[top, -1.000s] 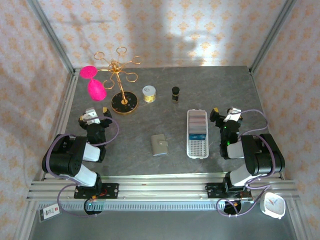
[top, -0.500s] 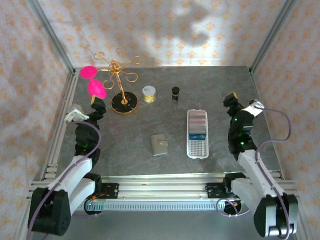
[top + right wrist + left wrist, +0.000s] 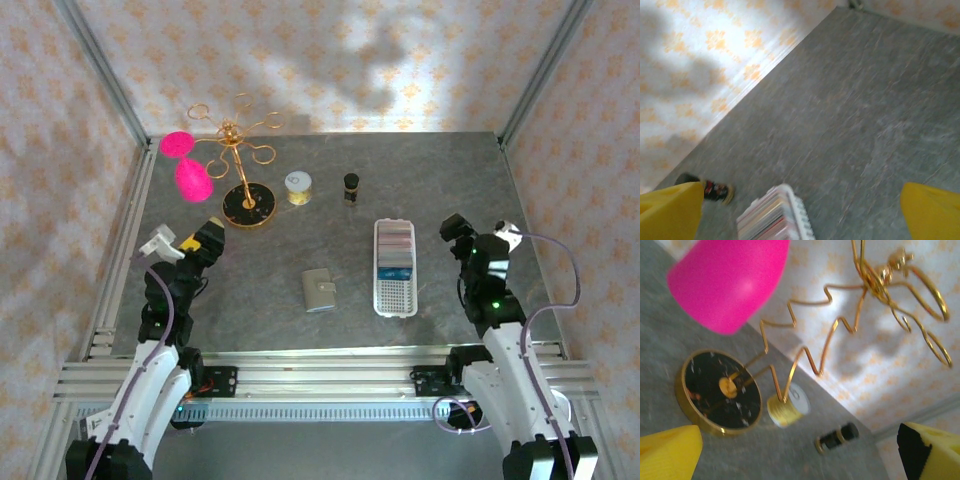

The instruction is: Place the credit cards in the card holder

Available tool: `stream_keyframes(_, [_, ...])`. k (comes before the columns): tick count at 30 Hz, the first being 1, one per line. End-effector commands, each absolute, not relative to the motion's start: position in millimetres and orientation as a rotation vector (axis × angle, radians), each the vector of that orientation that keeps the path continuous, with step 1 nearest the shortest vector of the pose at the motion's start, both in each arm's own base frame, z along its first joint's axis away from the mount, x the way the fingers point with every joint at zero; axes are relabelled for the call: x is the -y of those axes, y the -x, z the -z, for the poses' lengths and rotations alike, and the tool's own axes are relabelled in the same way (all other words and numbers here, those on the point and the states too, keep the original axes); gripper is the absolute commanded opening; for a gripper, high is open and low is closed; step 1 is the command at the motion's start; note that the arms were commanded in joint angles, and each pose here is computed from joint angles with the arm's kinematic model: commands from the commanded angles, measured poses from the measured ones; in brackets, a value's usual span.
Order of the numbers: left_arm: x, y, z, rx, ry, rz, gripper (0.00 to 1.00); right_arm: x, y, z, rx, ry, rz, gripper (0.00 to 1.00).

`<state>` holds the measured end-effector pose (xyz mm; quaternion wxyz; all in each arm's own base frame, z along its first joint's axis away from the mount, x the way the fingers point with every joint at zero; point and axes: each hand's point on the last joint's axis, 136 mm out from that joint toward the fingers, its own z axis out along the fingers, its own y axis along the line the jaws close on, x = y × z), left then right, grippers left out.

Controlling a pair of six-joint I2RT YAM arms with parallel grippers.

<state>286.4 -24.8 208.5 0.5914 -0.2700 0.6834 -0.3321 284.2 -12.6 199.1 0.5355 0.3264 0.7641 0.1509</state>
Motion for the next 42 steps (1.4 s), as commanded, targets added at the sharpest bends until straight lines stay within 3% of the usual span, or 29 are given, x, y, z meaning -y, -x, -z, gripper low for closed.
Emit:
stream_keyframes(1, [60.8, -265.7, -186.7, -1.806, 0.593, 0.893, 0.99, -21.9, -281.6, -209.8, -1.892, -0.682, -0.565, 0.99])
stream_keyframes(6, [84.9, -239.9, -174.6, -1.921, 0.562, 0.907, 0.94, -82.7, -277.2, -242.1, -1.944, -0.446, -0.823, 0.87])
stream_keyframes(10, [106.9, -233.1, -145.3, -2.059, 0.558, 0.911, 0.80, -131.2, -274.0, -235.8, -2.049, -0.326, -0.810, 0.63])
stream_keyframes(19, [189.0, -219.4, -114.8, -2.241, 0.319, 0.923, 0.77, -263.9, -250.6, -172.1, -2.318, 0.047, -0.792, 0.31])
stream_keyframes(22, [197.9, -220.3, -106.7, -2.259, 0.329, 0.908, 0.68, -282.7, -251.9, -146.1, -2.373, 0.082, -0.774, 0.25])
stream_keyframes(25, [209.8, -218.9, -101.4, -2.252, 0.332, 0.997, 0.67, -284.1, -257.2, -120.9, -2.441, 0.044, -0.708, 0.14])
stream_keyframes(33, [222.2, -221.7, -88.8, -2.286, 0.343, 0.989, 0.60, -294.4, -260.1, -84.2, -2.526, 0.053, -0.645, 0.00])
stream_keyframes(42, [222.0, -225.0, -71.0, -2.301, 0.395, 0.957, 0.58, -313.2, -263.0, -60.0, -2.567, 0.095, -0.644, 0.00])
